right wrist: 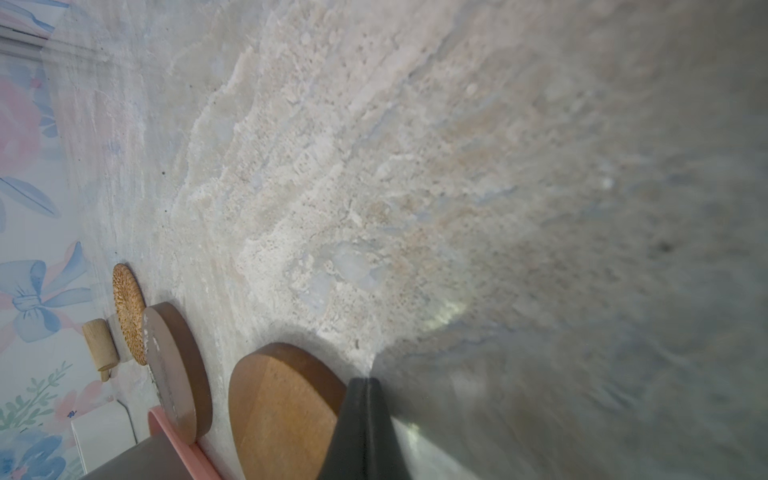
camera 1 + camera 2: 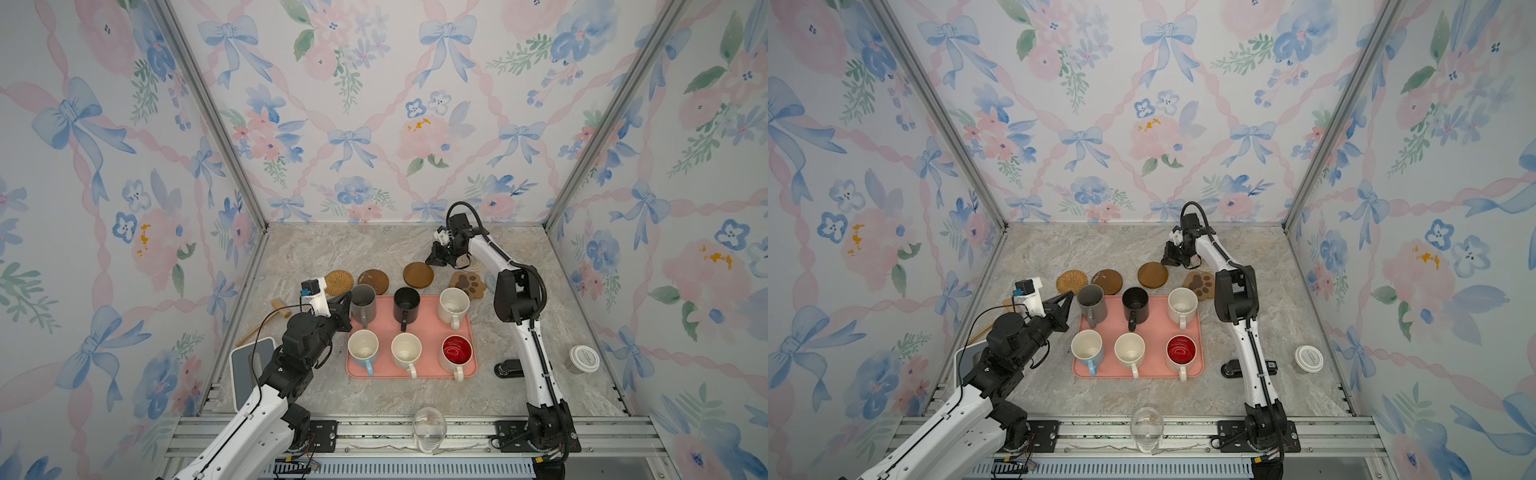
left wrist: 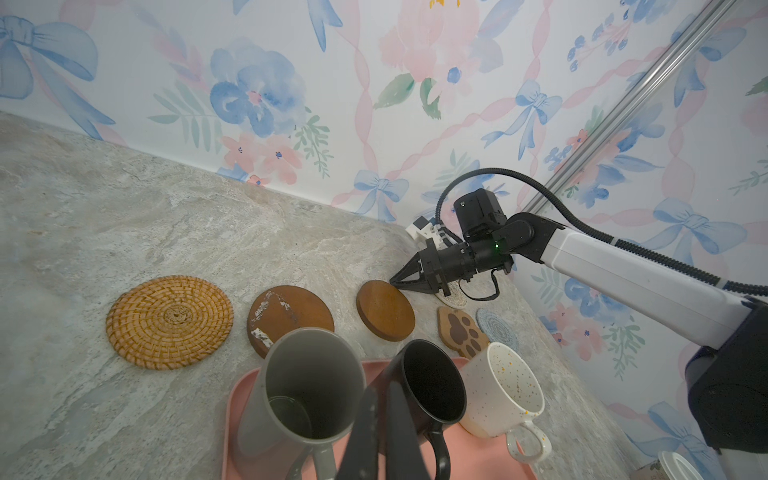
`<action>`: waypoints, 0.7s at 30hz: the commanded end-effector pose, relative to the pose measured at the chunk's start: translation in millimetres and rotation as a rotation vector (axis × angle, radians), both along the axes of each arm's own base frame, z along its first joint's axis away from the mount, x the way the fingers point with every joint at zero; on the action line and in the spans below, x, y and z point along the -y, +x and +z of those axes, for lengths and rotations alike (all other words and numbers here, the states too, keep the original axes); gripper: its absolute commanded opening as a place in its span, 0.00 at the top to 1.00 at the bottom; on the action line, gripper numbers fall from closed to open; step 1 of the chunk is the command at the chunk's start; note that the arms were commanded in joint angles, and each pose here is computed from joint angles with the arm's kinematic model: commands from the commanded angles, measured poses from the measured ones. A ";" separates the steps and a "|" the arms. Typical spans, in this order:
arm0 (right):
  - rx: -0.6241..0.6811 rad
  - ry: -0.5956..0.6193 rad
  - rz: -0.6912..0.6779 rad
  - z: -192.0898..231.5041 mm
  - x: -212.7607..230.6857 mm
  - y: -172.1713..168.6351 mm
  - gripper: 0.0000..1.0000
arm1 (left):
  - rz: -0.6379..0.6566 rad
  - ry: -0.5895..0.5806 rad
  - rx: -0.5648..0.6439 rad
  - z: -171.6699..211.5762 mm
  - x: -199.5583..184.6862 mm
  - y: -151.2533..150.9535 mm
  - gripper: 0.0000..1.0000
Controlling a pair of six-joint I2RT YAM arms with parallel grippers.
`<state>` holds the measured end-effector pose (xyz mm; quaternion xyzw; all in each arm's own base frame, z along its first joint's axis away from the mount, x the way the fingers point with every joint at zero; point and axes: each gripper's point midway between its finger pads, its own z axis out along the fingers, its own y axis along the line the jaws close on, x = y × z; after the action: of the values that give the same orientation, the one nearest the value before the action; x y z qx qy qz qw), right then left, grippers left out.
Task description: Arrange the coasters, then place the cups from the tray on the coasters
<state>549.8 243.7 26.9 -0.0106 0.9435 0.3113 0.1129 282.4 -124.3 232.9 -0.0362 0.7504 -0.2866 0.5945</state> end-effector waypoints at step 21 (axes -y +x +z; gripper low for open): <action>-0.119 -0.026 0.089 1.0 -16.5 -63.3 1.00 | 0.010 0.016 0.027 -1.1 -2.6 -1.8 1.00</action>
<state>502.8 261.0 26.1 -0.0368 0.9464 0.3142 0.0651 281.6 -123.9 229.5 -0.0350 0.7517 -0.2848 0.5938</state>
